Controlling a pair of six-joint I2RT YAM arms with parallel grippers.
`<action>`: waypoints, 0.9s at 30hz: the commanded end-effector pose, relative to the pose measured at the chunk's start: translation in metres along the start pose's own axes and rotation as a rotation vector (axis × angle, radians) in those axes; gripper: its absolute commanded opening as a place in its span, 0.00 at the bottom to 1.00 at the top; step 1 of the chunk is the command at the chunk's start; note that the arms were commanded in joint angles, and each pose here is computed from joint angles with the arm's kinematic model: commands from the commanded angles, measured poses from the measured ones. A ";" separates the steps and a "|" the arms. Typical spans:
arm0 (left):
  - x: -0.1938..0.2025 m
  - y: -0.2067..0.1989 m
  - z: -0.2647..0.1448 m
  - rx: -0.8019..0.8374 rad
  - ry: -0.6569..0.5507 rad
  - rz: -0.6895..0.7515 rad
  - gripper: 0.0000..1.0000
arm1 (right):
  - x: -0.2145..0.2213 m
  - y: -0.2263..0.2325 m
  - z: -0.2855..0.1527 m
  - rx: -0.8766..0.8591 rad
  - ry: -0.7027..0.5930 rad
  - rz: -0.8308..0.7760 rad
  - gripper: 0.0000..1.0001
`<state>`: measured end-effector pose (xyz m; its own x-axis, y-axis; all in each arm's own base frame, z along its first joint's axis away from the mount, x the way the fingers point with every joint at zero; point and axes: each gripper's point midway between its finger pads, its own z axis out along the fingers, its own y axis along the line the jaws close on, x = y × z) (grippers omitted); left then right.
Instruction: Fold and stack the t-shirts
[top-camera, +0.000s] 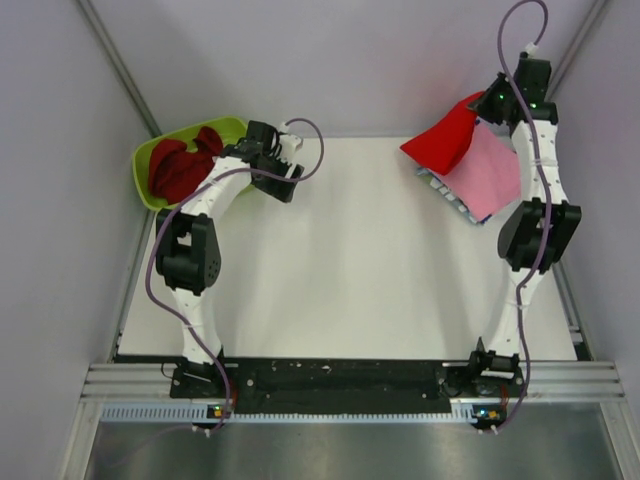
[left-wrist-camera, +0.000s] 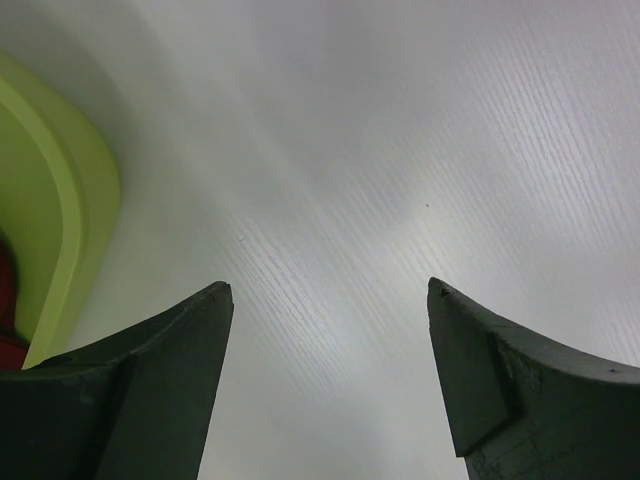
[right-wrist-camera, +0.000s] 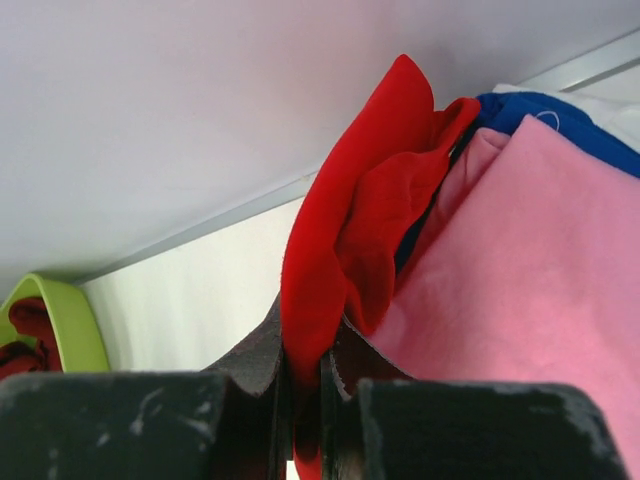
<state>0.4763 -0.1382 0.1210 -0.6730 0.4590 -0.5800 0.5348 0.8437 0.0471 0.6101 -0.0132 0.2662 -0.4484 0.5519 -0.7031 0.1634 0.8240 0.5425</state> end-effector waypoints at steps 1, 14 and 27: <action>-0.025 0.002 -0.022 -0.011 -0.075 0.019 0.83 | -0.079 0.064 -0.079 -0.134 -0.228 -0.086 0.00; -0.026 0.003 -0.026 -0.017 -0.081 0.031 0.83 | -0.076 0.028 -0.115 -0.076 -0.211 -0.088 0.00; -0.026 0.000 -0.022 0.006 -0.080 0.028 0.83 | -0.022 -0.102 -0.112 0.133 -0.091 0.030 0.00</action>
<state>0.4747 -0.1384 0.1204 -0.6722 0.4657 -0.5755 0.5424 0.8389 0.0453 0.5208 -0.0941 0.2425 -0.4654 0.5889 -0.6607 0.2992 0.8073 0.5087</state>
